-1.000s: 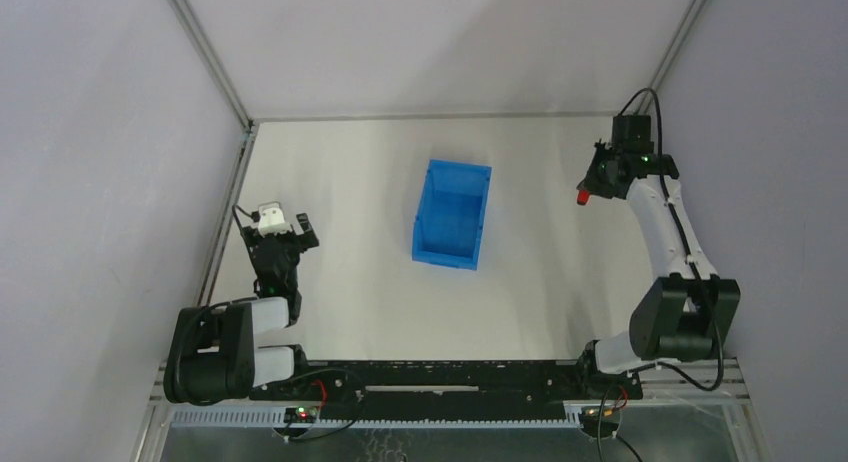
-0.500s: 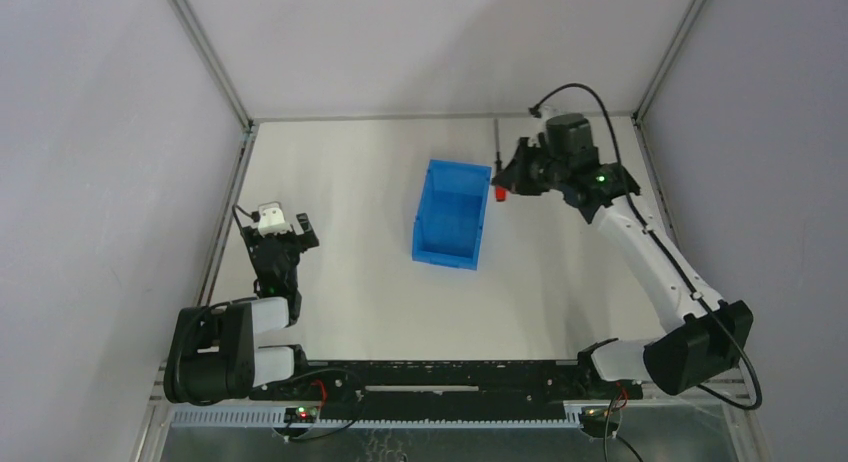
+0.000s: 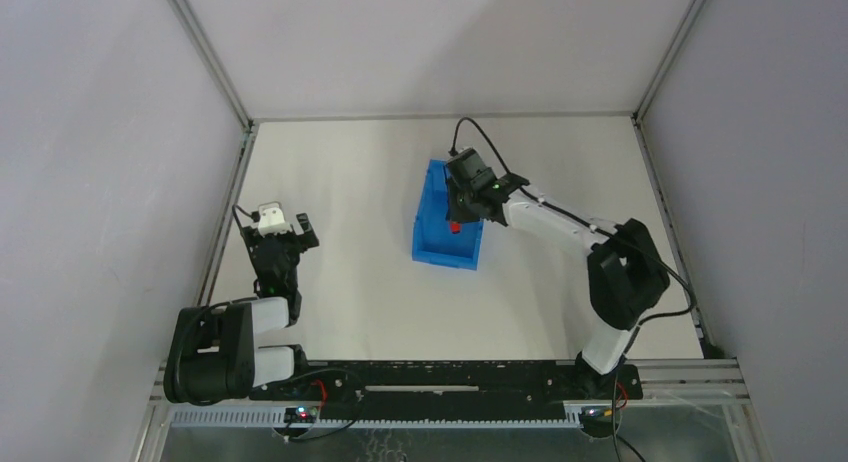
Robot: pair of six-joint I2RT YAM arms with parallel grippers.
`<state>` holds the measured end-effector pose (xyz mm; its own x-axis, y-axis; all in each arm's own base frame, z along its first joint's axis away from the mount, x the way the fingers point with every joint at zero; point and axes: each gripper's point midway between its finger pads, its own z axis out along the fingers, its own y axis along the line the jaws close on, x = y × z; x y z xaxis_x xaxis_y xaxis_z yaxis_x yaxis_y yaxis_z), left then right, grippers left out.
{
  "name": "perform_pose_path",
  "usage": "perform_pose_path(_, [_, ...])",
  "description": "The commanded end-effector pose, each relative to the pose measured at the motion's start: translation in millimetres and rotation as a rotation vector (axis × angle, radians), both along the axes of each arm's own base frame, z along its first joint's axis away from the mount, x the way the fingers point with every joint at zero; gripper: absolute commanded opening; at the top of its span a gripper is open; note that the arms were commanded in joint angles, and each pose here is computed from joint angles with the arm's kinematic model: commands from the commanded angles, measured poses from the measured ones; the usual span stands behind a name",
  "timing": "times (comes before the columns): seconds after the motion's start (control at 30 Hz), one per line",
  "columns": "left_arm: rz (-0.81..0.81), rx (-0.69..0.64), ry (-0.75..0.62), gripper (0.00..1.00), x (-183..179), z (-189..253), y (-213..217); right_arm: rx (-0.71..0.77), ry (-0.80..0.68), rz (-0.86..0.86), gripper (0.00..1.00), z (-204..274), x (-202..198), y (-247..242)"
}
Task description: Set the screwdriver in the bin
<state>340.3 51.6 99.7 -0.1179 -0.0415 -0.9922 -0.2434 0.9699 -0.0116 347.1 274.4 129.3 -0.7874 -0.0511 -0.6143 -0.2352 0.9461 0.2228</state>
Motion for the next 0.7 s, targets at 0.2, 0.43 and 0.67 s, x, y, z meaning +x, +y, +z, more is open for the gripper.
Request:
perform_pose_path(0.2, [-0.002, 0.014, -0.112, 1.00, 13.7, 35.2, 0.1, -0.067, -0.015, -0.087, 0.45, -30.3, 28.8, 17.0])
perform_pose_path(0.43, [-0.002, 0.014, -0.112, 1.00, 13.6, 35.0, 0.0, -0.004, -0.059, -0.058, 0.48, 2.4, 31.2, 29.2])
perform_pose_path(0.67, [-0.001, 0.014, -0.112, 1.00, 13.4, 34.9, 0.4, 0.040, -0.165, -0.076, 0.51, 62.0, 27.2, 17.8])
